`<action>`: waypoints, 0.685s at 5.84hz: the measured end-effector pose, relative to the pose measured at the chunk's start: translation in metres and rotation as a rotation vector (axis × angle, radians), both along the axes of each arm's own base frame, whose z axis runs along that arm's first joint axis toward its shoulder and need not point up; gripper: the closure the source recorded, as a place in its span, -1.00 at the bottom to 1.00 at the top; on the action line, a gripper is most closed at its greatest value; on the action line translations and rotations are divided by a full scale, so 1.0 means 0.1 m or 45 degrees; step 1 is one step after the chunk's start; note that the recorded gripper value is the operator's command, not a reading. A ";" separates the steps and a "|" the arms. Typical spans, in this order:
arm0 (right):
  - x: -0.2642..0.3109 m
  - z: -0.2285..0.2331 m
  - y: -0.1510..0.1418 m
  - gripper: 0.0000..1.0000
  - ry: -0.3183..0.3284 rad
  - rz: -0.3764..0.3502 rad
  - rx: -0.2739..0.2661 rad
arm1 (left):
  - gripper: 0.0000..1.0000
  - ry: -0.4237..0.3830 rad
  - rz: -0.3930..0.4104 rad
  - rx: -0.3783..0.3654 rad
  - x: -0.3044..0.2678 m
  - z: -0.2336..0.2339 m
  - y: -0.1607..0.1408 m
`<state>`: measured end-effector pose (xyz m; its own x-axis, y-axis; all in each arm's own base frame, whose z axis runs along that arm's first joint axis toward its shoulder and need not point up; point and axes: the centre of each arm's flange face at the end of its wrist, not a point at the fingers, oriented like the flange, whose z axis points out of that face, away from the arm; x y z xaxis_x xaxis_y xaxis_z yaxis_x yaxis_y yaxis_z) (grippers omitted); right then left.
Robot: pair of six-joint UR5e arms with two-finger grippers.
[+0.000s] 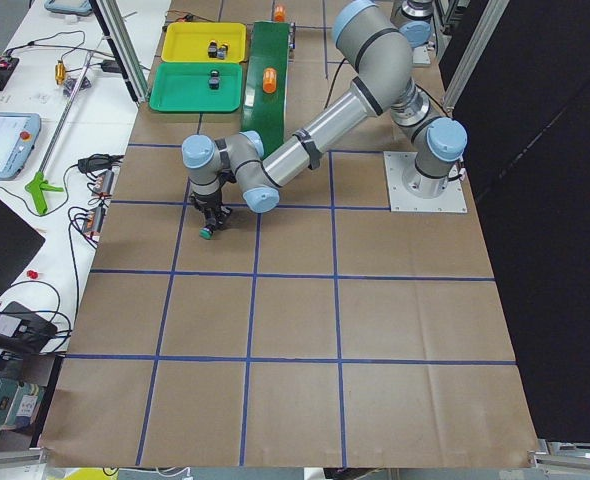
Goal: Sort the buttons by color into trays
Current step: 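Lower the left gripper onto the green-capped button and grasp it, then carry the green-capped button over the belt's near end and lower it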
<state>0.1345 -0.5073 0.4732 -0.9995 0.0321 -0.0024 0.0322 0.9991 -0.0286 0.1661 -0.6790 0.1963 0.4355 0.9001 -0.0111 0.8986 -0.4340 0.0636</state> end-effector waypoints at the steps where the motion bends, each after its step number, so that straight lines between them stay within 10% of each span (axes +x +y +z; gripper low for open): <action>1: 0.00 0.00 0.00 -1.00 0.000 0.000 0.001 | 0.90 0.014 0.079 0.021 -0.12 0.24 0.08; 4: 0.00 0.00 0.00 -1.00 0.000 0.000 0.001 | 0.89 0.064 0.320 0.134 -0.99 0.99 0.46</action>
<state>0.1345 -0.5072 0.4729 -0.9995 0.0321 -0.0027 0.0322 0.9991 -0.0278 0.0669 -0.6329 0.2950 0.1993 0.9773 0.0722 0.9799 -0.1986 -0.0173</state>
